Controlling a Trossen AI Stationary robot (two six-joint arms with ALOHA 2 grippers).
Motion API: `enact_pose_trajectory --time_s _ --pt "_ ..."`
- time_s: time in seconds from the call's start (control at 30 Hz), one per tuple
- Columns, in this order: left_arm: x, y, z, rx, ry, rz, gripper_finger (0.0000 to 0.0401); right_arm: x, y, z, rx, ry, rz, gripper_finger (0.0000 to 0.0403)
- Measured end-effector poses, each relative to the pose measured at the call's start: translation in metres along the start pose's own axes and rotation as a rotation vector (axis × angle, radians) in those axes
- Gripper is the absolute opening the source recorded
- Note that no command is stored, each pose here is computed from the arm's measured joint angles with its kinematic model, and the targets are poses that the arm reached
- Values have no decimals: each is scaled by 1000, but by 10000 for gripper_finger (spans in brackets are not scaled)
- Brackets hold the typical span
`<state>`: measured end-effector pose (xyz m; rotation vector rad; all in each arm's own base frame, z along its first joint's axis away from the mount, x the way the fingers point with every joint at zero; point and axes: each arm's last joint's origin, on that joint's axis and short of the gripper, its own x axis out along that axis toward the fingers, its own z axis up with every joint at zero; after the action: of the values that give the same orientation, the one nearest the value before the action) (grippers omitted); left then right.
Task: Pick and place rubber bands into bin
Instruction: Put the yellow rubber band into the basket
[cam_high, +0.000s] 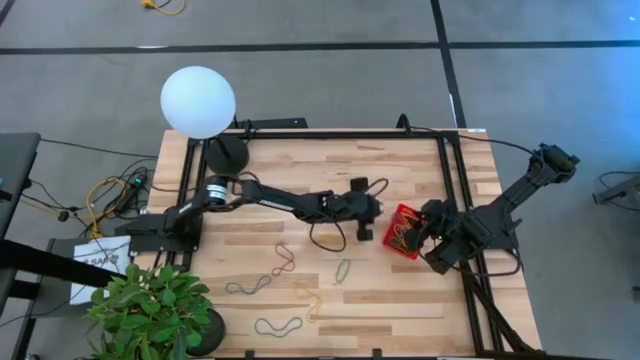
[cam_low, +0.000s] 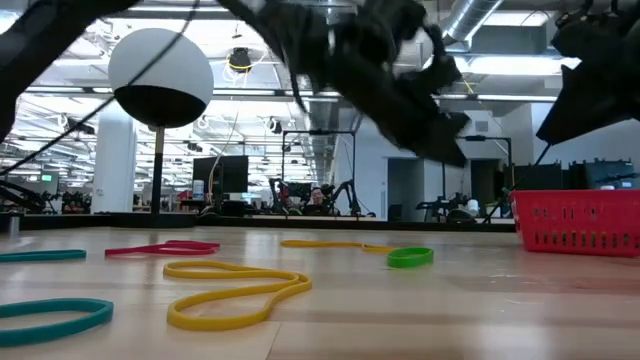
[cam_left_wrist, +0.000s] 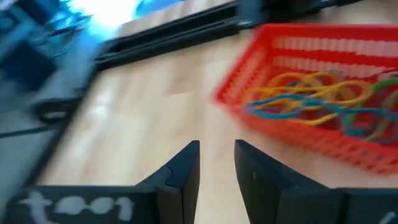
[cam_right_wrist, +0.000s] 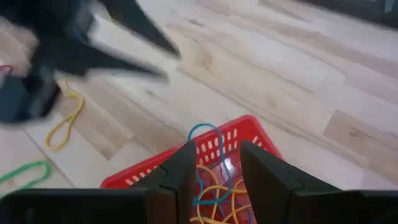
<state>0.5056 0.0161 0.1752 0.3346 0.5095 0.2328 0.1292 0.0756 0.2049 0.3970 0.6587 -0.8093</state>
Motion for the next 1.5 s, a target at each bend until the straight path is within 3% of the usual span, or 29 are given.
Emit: enact_pose_trajectory --time_s 0.13,0.27,0.4,0.57,0.8,1.0,1.23,1.5 --pt "-38 26 17 77 159 59 91 -1 -1 0 -13 -27 -6 109" --pt "-89 55 29 95 308 -48 91 -2 0 -1 -20 -20 12 92" --pt "-142 77 31 39 400 -130 91 -4 11 -1 -57 -47 101 81" --pt "-208 83 -3 -98 309 -62 91 -4 30 5 -166 -157 200 81" --pt "-272 55 -92 -247 38 -53 91 18 57 15 -313 -260 212 87" --pt "-297 44 -144 -372 -45 -9 91 48 78 37 -209 -218 337 87" --pt "-305 43 -161 -420 -58 34 91 91 102 46 -149 -148 567 87" --pt "-303 41 -163 -399 -35 25 91 139 129 48 -153 2 492 87"
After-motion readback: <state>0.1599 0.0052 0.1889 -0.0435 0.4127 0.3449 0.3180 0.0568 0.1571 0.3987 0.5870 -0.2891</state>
